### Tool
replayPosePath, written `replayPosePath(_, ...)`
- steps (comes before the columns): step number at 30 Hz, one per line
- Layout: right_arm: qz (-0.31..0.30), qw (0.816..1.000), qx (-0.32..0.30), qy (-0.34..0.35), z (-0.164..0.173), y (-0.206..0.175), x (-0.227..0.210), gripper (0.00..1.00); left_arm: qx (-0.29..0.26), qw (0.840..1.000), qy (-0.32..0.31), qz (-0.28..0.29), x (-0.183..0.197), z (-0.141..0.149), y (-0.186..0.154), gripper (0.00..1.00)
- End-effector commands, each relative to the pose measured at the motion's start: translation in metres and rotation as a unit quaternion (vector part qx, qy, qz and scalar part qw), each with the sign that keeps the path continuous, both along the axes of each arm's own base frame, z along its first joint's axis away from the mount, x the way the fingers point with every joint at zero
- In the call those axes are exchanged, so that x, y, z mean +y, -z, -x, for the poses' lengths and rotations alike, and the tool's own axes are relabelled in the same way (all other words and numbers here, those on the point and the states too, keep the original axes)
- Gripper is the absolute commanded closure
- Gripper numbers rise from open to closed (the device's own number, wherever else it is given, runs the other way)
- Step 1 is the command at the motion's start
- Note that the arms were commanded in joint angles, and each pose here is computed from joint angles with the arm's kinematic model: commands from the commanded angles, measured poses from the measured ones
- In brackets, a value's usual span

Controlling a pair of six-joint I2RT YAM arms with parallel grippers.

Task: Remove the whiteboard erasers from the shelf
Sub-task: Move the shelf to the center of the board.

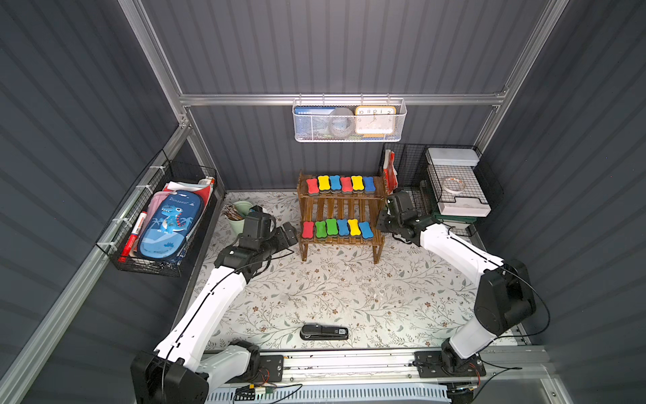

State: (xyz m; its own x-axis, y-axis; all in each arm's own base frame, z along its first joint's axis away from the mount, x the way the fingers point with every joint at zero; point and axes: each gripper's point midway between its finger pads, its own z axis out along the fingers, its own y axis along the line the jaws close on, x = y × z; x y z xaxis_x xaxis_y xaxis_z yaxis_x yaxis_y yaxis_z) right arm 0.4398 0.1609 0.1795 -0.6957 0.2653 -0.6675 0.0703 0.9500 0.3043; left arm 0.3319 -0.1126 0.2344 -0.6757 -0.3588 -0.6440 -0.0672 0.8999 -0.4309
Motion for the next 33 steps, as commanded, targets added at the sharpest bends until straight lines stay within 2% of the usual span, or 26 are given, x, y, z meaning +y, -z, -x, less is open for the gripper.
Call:
replayPosePath(1,-0.009,1.000,0.008,-0.021,-0.001,-0.001,-0.002,1.00,0.003,1.000,0.018,-0.005,-0.004,0.003,-0.004,0.01)
replayPosePath(14,-0.035,0.999,0.022,-0.030,-0.004,0.000,0.002,1.00,0.008,0.999,0.034,-0.002,-0.011,-0.001,-0.003,0.01)
replayPosePath(16,-0.038,0.999,0.022,-0.026,-0.003,-0.002,0.001,0.89,0.006,0.999,0.035,-0.001,-0.011,-0.002,-0.005,0.01)
replayPosePath(21,-0.037,0.999,0.020,0.003,0.007,-0.010,-0.011,0.69,-0.001,0.999,0.053,0.002,-0.017,-0.004,-0.012,0.01)
replayPosePath(28,-0.029,0.999,0.007,0.039,0.040,-0.034,-0.034,0.62,-0.016,0.996,0.093,0.008,-0.036,-0.004,-0.017,0.01)
replayPosePath(33,-0.049,0.997,-0.053,0.007,0.062,-0.084,-0.029,0.58,-0.036,0.988,0.149,0.000,-0.066,0.001,-0.013,0.01)
